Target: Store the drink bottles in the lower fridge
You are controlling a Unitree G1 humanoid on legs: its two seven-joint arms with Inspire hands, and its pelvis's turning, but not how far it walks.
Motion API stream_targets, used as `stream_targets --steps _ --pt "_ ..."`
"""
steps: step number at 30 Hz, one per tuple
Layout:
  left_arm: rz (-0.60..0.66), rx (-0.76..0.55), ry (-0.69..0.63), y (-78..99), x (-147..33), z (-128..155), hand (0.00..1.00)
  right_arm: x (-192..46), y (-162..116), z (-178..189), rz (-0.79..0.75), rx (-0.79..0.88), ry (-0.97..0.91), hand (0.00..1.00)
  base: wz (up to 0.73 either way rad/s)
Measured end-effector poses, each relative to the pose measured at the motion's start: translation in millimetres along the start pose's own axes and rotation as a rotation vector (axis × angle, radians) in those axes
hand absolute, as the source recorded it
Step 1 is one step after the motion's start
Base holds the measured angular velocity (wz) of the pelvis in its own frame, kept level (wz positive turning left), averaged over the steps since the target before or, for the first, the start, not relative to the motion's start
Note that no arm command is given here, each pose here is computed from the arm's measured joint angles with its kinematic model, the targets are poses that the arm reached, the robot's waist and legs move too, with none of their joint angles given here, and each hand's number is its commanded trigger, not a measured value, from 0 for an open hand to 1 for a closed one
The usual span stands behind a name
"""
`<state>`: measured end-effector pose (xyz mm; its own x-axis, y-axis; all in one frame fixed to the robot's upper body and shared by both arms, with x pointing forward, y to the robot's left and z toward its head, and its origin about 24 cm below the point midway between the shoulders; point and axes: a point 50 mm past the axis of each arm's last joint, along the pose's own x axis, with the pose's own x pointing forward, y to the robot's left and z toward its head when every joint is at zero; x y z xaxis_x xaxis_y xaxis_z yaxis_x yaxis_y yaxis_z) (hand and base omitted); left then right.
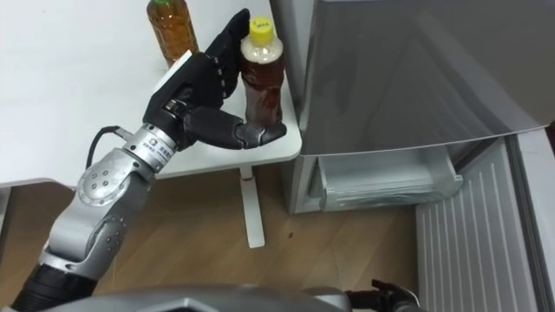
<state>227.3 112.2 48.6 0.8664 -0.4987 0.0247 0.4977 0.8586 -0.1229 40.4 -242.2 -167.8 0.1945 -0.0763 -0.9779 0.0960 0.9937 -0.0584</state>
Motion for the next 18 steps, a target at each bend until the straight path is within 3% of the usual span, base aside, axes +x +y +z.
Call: stream_targets --steps 7,16,17,18 --pt "0.016 0.019 -0.02 9.7 11.4 7 0.0 0 -2 2 -0.008 0.013 -0.01 0.0 -0.03" --pt "0.037 0.021 -0.013 15.5 12.2 6 0.0 0 -3 3 -0.011 0.029 -0.016 0.0 -0.06" --pt "0.04 0.021 -0.013 16.2 12.0 6 0.35 0 -3 3 -0.011 0.03 -0.016 0.0 -0.07" --pt "0.041 0.021 -0.012 16.4 12.0 6 0.53 0 -3 3 -0.01 0.03 -0.016 0.0 -0.05"
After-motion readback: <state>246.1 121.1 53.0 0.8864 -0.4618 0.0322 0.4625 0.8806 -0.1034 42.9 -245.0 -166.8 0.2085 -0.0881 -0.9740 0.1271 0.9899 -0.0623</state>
